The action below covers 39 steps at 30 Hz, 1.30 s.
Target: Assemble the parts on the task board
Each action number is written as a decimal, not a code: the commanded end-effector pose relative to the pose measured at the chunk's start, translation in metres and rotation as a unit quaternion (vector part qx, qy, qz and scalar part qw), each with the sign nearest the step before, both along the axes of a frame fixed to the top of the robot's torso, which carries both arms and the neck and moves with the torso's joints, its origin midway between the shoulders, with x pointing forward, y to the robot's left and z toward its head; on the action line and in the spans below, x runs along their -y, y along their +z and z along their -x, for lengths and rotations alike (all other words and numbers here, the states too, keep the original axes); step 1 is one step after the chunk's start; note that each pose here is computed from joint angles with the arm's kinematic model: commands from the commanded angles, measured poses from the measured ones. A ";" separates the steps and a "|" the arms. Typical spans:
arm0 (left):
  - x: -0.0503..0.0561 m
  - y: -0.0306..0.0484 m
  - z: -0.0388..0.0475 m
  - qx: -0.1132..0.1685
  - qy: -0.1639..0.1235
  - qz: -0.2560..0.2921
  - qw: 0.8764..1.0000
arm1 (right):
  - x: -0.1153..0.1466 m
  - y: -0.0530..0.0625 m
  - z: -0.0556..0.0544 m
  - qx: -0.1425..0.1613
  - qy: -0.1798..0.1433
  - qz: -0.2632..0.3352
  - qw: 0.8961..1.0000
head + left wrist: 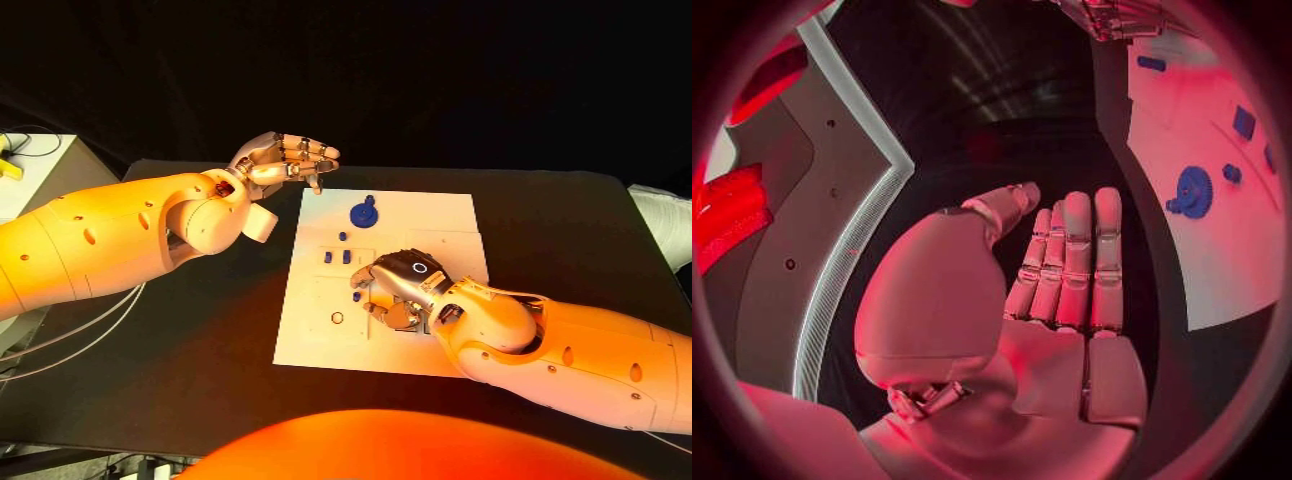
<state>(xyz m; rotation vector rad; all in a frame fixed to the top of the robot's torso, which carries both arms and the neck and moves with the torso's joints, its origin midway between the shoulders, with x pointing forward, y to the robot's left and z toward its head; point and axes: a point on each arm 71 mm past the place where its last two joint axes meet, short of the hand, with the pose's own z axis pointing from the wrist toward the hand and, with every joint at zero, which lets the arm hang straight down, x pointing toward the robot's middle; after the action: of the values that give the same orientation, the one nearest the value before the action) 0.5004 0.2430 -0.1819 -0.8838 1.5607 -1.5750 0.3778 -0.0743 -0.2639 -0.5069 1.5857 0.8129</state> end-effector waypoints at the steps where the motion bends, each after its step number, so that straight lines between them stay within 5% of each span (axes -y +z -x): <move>1: 0.002 0.0009 0.0003 -0.002 -0.008 0.006 1.000 | 0.003 0.008 0.000 0.014 -0.011 -0.025 1.000; 10: 0.002 0.0004 -0.0001 -0.003 -0.009 0.007 1.000 | 0.029 0.033 -0.008 0.011 -0.042 -0.046 0.998; 19: 0.002 0.0000 -0.0006 -0.004 -0.009 0.007 1.000 | 0.079 0.060 -0.044 -0.004 -0.084 0.008 0.996; 25: 0.002 -0.0002 -0.0007 -0.004 -0.009 0.007 1.000 | 0.102 0.060 -0.062 -0.009 -0.103 0.048 0.993; 39: 0.001 -0.0006 -0.0009 -0.005 -0.009 0.007 1.000 | 0.103 0.044 -0.068 -0.023 -0.106 0.084 0.991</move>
<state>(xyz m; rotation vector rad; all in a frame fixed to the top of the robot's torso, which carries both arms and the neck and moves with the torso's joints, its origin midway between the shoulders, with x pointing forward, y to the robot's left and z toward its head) 0.5018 0.2440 -0.1833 -0.8889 1.5678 -1.5738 0.4474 -0.1793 -0.2163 -0.3932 1.6957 0.5421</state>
